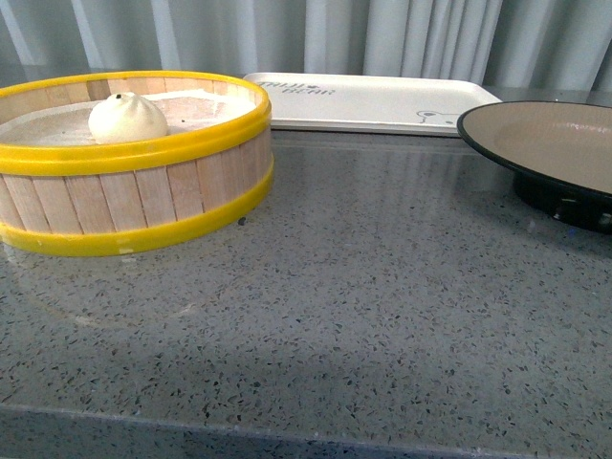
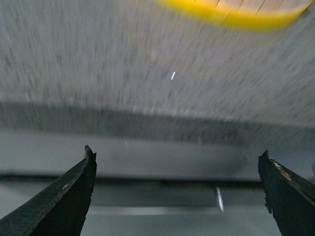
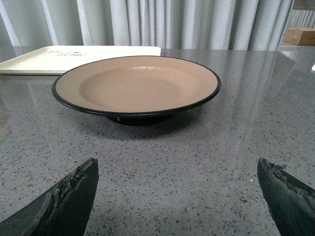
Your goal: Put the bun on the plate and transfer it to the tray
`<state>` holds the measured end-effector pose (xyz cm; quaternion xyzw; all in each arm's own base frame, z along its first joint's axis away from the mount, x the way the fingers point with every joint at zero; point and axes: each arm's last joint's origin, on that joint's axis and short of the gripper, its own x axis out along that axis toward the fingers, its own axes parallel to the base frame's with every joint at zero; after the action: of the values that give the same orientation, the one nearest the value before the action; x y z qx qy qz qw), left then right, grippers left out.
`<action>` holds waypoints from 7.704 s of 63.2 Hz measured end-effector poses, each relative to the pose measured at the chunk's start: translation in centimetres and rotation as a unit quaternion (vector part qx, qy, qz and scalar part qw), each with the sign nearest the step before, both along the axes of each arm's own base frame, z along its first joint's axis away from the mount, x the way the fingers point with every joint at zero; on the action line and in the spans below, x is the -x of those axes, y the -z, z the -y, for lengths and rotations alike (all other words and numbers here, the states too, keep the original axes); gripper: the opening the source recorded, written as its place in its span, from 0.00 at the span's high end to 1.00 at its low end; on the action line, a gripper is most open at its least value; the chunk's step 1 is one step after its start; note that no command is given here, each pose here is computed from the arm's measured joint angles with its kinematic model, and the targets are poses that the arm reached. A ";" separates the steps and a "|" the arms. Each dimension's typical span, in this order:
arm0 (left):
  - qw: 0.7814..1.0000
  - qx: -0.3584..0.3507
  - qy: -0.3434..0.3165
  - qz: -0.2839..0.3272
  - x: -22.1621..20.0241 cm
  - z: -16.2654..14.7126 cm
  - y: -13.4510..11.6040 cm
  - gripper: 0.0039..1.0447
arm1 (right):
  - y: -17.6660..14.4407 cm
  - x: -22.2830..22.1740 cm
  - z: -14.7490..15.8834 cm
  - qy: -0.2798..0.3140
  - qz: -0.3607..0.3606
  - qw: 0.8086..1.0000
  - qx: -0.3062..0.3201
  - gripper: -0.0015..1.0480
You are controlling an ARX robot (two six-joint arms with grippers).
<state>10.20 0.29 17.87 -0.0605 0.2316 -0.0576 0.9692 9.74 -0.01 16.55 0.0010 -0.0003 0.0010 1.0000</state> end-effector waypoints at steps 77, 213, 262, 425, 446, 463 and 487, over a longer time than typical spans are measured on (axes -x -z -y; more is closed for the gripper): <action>0.995 -0.089 0.040 0.010 -24.9 9.5 -12.3 0.06 | 0.0 0.0 0.0 0.001 0.000 1.000 0.000 0.08; 0.987 -0.135 0.082 -0.043 -24.1 9.2 -11.8 0.97 | 0.0 0.0 0.0 0.001 0.000 1.000 0.000 0.08; 0.964 -0.110 0.234 0.062 -23.4 24.9 -18.2 0.97 | 0.0 0.0 0.0 0.001 0.000 1.000 0.000 0.08; 0.972 -0.064 0.139 0.180 -12.9 9.1 -20.8 0.06 | 0.0 0.0 0.0 0.001 0.000 1.000 0.000 0.08; 0.966 -0.064 -0.063 0.243 -4.8 0.3 -9.3 0.56 | 0.0 0.0 0.0 0.000 0.000 1.000 0.000 0.08; 0.970 -0.060 -0.057 0.227 -3.5 0.3 -4.6 0.96 | 0.0 0.0 0.0 0.001 0.000 1.000 0.000 0.08; 0.969 -0.059 -0.057 0.232 -1.7 0.3 -1.2 0.96 | 0.0 0.0 0.0 0.002 0.000 1.000 0.000 0.08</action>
<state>11.93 -0.02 19.02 -0.0010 -0.0007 -0.0008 1.0000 9.74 -0.02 16.55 0.0012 -0.0003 -0.0006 1.0000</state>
